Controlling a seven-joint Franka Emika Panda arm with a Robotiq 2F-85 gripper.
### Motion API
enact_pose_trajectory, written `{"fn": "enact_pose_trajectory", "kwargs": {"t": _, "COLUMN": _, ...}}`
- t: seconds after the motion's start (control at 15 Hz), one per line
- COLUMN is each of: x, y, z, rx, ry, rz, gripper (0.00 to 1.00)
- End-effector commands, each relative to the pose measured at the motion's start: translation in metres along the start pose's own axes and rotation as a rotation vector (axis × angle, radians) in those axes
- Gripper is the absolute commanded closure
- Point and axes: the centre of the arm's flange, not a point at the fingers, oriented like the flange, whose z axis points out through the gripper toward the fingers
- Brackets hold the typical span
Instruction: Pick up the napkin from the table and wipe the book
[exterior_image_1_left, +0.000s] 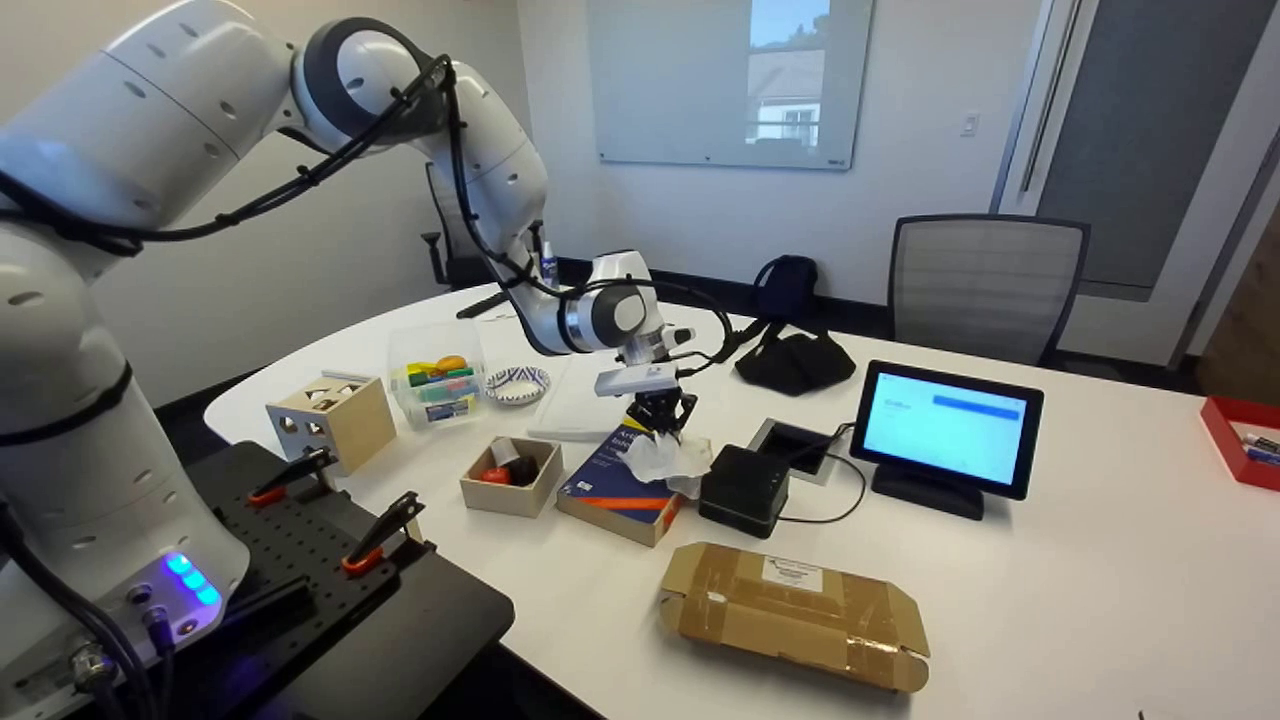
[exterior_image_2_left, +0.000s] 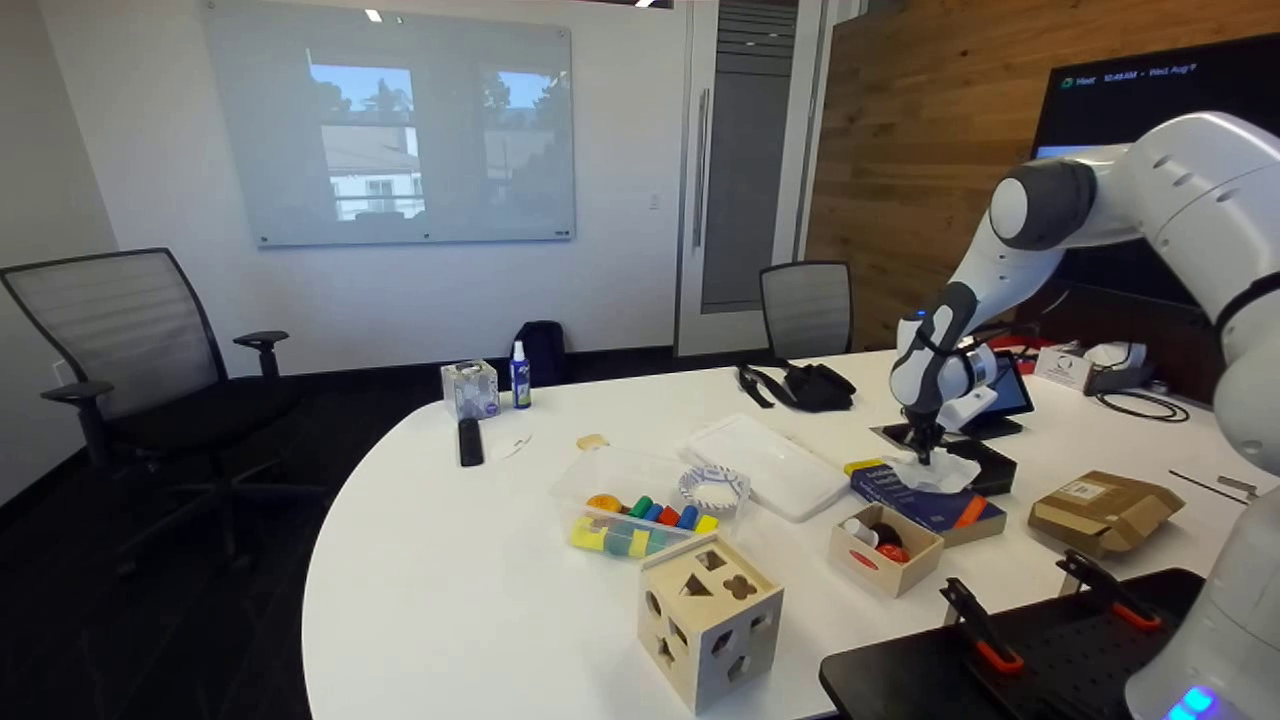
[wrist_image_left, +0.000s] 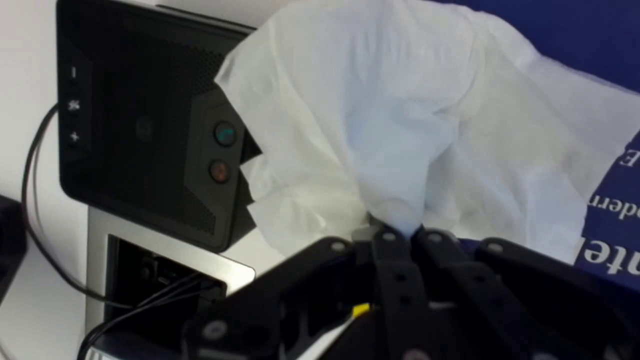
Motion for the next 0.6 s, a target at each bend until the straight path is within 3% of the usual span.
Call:
{"fn": "enact_pose_trajectory", "kwargs": {"t": 0.0, "x": -0.006, "y": -0.002, "z": 0.012, "rx": 0.039, "ry": -0.042, "rz": 0.042, "gripper": 0.99}}
{"fn": "enact_pose_trajectory", "kwargs": {"t": 0.2, "x": -0.007, "y": -0.015, "z": 0.017, "rx": 0.089, "ry": -0.048, "rz": 0.020, "gripper": 0.99}}
{"fn": "enact_pose_trajectory", "kwargs": {"t": 0.53, "x": 0.010, "y": -0.049, "z": -0.009, "rx": 0.155, "ry": 0.000, "rz": -0.077, "gripper": 0.99}}
